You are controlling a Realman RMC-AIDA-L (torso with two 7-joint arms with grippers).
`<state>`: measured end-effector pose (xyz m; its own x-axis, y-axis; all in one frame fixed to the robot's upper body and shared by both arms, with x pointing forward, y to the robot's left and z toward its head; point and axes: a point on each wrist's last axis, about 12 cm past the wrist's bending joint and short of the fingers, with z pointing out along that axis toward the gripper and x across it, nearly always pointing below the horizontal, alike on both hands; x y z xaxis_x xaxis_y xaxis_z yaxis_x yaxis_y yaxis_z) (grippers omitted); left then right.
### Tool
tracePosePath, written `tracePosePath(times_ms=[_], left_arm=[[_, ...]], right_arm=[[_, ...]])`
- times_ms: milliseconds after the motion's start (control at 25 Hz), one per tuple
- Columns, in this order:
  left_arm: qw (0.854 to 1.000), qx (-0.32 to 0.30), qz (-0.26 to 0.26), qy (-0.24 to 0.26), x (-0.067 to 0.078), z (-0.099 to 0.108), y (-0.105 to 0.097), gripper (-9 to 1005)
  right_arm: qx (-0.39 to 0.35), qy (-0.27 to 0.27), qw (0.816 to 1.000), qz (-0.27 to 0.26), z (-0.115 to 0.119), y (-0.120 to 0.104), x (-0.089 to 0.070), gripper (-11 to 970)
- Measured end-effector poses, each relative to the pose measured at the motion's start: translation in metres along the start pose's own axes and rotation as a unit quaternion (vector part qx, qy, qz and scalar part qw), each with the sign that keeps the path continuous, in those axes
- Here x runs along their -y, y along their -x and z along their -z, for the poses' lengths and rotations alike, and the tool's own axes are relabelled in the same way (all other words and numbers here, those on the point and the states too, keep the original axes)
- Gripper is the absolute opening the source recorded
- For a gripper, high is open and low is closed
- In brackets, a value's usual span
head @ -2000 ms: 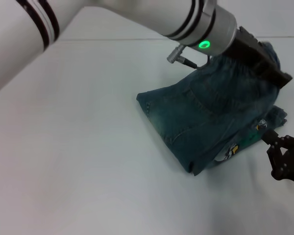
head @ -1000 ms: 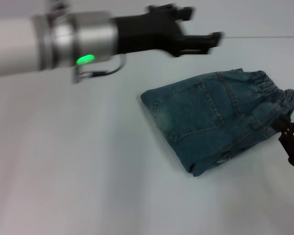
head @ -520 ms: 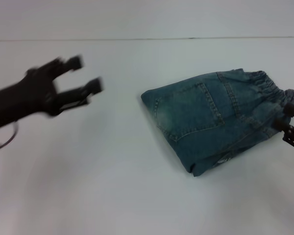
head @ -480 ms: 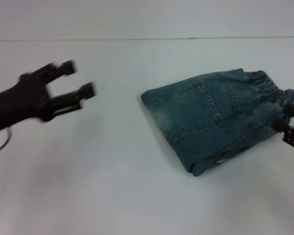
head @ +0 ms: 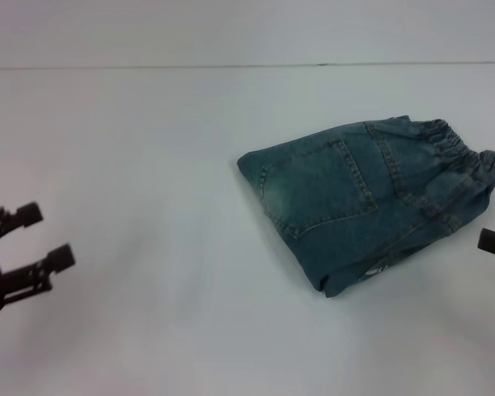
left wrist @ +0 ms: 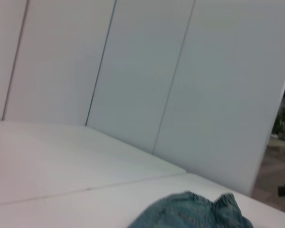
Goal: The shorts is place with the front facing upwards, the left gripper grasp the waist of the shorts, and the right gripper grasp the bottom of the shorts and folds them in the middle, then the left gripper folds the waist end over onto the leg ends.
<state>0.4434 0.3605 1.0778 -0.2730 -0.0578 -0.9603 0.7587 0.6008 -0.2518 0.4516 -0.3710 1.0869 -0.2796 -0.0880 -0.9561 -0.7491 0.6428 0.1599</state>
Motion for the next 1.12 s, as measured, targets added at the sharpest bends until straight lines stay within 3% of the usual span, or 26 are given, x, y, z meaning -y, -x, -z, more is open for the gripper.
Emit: tracePosePath(times_ms=[240, 560, 1120], left_arm=[[0.999, -0.033, -0.002, -0.010, 0.005, 0.016, -0.006, 922], [0.997, -0.062, -0.012, -0.046, 0.005, 0.009, -0.006, 922], [0.995, -0.078, -0.010, -0.062, 0.002, 0.006, -0.001, 922]], right_arm=[[-0.020, -0.004, 1.000, 0.017, 0.014, 0.002, -0.003, 822], [-0.038, 0.011, 0.999, 0.019, 0.011, 0.002, -0.004, 816], [-0.045, 0.012, 0.999, 0.019, 0.010, 0.002, -0.003, 808]])
